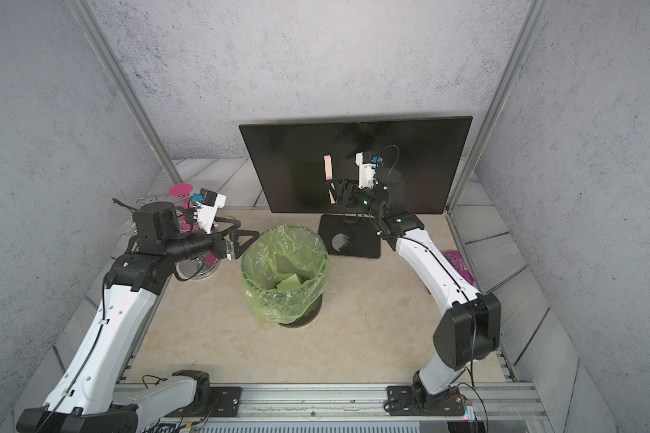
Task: Remove the sticky note from the monitor
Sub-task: Tear off the sticky note from the monitor, then place the sticky note in the trash bin.
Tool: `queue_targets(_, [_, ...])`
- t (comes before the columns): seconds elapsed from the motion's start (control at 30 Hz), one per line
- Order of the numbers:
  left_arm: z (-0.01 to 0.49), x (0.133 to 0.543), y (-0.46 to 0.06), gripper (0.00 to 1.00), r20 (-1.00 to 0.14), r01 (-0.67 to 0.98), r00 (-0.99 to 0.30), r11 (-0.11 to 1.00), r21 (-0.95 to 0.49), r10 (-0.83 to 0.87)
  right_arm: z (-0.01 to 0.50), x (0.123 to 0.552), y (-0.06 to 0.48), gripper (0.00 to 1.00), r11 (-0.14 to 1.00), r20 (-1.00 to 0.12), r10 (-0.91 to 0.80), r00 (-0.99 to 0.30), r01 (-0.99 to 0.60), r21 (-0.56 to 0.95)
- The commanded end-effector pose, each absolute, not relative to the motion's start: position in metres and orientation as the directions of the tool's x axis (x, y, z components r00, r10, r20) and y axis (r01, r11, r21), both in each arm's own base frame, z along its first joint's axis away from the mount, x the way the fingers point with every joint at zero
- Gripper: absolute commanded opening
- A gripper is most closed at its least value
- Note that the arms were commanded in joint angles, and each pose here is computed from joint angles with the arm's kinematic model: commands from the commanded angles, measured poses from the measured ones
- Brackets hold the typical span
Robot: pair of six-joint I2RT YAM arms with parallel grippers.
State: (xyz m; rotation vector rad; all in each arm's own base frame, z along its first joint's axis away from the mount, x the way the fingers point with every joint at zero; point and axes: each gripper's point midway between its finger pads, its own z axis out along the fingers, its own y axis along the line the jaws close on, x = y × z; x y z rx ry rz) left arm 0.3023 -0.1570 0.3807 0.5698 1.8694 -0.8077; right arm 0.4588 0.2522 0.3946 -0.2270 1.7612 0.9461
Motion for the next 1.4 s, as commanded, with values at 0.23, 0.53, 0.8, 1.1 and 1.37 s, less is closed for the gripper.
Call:
queue_targets(0.23, [0.386,0.295,-0.153,1.00,-0.925,0.697,-0.377,0.672,-0.249,0.048,0.398,0.499,0.265,0.64,0.625,-0.820,0.399,-0.411,-0.533,0.571])
queue_targets(0.53, [0.384,0.295,-0.152,1.00,-0.924,0.696,-0.378,0.674,-0.247,0.052,0.400,0.509,0.272,0.43,0.607,-0.815,0.407,-0.412,-0.546,0.578])
queue_targets(0.8, [0.382,0.296,-0.151,1.00,-0.922,0.693,-0.383,0.676,-0.250,0.051,0.413,0.496,0.276,0.04,0.569,-0.826,0.397,-0.401,-0.598,0.564])
queue_targets(1.1, [0.384,0.299,-0.151,1.00,-0.923,0.689,-0.383,0.680,-0.252,0.046,0.427,0.437,0.292,0.00,0.516,-0.880,0.304,-0.365,-0.713,0.474])
queue_targets(1.37, [0.385,0.304,-0.148,1.00,-0.923,0.675,-0.383,0.696,-0.247,0.044,0.399,0.329,0.330,0.00,0.406,-0.940,-0.003,-0.340,-0.860,0.310])
